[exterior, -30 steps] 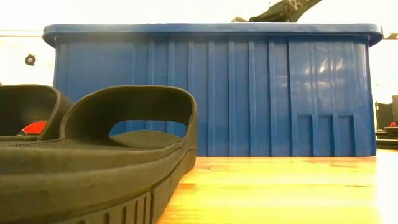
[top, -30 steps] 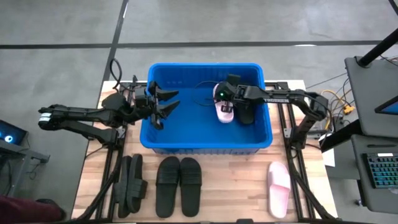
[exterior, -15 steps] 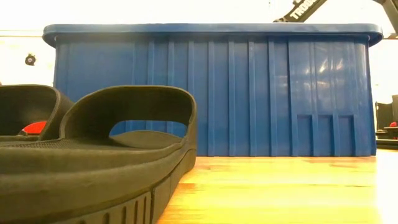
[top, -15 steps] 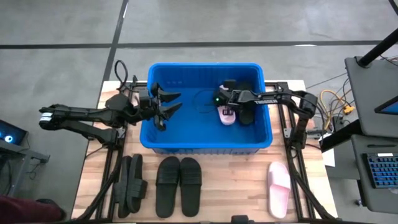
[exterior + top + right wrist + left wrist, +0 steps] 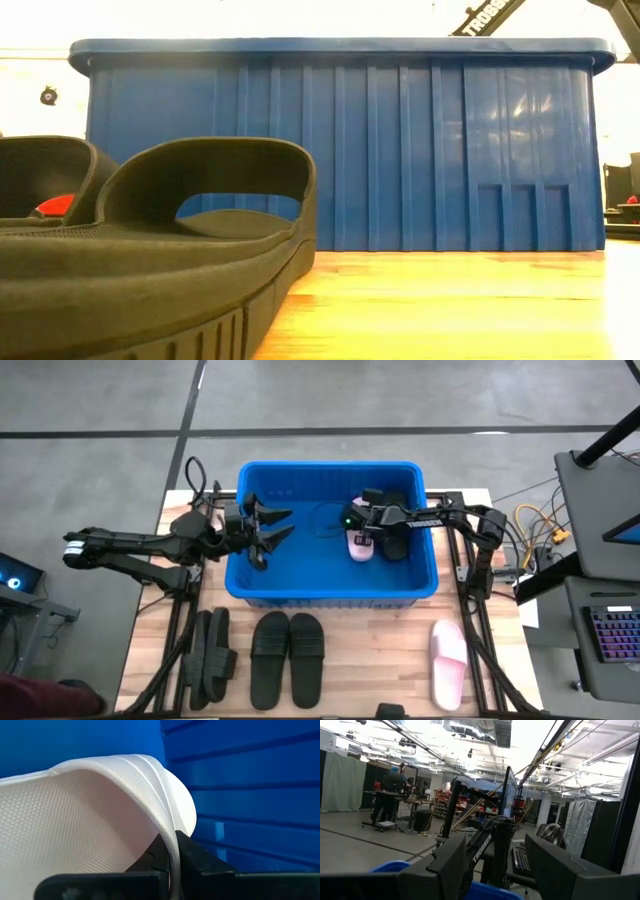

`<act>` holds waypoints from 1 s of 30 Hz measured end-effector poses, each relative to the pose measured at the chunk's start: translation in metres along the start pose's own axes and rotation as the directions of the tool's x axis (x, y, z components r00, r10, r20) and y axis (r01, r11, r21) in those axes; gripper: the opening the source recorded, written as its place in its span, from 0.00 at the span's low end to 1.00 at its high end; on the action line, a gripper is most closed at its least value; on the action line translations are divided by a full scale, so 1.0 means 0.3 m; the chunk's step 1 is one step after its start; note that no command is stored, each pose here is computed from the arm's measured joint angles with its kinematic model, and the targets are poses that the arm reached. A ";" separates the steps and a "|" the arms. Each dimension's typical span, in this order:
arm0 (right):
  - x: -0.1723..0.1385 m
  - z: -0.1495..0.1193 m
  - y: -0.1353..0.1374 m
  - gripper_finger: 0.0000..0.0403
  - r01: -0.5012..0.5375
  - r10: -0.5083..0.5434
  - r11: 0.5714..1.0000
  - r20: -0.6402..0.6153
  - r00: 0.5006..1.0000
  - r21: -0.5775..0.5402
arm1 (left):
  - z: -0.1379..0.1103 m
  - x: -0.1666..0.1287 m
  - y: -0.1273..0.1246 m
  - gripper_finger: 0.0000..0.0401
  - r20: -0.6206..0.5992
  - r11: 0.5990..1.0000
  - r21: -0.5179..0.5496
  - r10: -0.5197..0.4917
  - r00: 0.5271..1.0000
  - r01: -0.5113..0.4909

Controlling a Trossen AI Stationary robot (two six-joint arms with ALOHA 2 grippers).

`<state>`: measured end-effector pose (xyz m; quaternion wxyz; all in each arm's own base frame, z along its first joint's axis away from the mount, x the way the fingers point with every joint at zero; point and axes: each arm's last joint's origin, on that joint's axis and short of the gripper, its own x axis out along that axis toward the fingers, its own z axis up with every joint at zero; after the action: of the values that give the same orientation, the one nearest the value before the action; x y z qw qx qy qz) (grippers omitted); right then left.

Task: Pick and place slides into bin
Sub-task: Put the pink slide into the blue container

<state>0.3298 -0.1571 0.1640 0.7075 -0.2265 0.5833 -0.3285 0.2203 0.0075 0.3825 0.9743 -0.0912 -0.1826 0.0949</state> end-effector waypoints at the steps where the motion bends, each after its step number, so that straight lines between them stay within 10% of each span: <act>1: 0.001 -0.001 -0.001 0.02 0.000 0.000 1.000 -0.001 1.000 0.009 | 0.000 0.000 0.000 0.47 0.000 1.000 0.000 0.000 1.000 0.000; 30: -0.062 0.043 -0.078 0.53 -0.062 0.057 0.995 -0.063 0.996 -0.081 | -0.007 0.004 0.000 0.47 -0.006 1.000 0.001 0.001 1.000 -0.001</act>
<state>0.3357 -0.1604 0.1960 0.6890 -0.2279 0.6241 -0.2896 0.2223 0.0075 0.3810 0.9749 -0.0911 -0.1795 0.0950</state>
